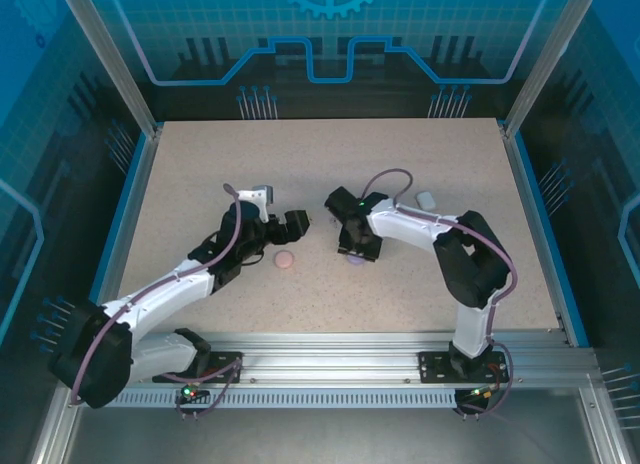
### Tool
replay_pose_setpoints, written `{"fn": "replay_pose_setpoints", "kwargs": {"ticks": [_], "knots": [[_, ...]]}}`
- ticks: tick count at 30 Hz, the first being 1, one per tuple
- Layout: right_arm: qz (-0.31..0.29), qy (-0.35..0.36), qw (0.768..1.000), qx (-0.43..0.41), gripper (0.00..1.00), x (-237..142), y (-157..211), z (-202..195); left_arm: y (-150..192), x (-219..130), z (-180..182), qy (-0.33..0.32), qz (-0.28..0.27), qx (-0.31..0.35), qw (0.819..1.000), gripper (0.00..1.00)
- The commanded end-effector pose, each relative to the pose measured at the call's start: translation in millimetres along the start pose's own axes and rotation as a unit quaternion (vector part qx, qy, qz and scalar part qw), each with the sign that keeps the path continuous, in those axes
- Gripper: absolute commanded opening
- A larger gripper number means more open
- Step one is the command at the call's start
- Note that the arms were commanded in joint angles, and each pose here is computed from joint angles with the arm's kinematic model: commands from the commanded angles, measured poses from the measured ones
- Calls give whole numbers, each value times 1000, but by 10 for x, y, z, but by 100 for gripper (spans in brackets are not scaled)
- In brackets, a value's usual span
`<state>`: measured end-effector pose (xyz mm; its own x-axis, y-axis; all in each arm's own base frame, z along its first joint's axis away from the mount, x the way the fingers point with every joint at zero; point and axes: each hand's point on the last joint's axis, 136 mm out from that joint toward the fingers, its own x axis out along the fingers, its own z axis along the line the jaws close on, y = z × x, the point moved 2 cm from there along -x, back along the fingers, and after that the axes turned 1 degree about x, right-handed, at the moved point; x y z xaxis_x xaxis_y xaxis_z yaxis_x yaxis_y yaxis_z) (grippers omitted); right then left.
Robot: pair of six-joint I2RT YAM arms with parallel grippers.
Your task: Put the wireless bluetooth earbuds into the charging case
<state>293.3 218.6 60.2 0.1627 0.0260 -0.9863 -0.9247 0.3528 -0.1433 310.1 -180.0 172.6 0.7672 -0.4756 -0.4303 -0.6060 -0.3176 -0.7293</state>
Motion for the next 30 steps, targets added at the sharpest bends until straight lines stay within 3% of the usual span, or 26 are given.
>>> {"fn": "replay_pose_setpoints", "kwargs": {"ticks": [1,9,19,30], "knots": [[-1,-38,998,46,46,-99,-161,-5,107,49,-149,59,-13,-12,998,99],[2,-94,990,105,45,-253,-417,102,358,161,-371,152,-17,-43,987,99],[19,-138,978,157,45,-341,-471,247,659,446,-505,186,10,-84,979,98],[34,-176,967,181,45,-446,-444,458,722,722,-567,191,1,-116,975,78]]}}
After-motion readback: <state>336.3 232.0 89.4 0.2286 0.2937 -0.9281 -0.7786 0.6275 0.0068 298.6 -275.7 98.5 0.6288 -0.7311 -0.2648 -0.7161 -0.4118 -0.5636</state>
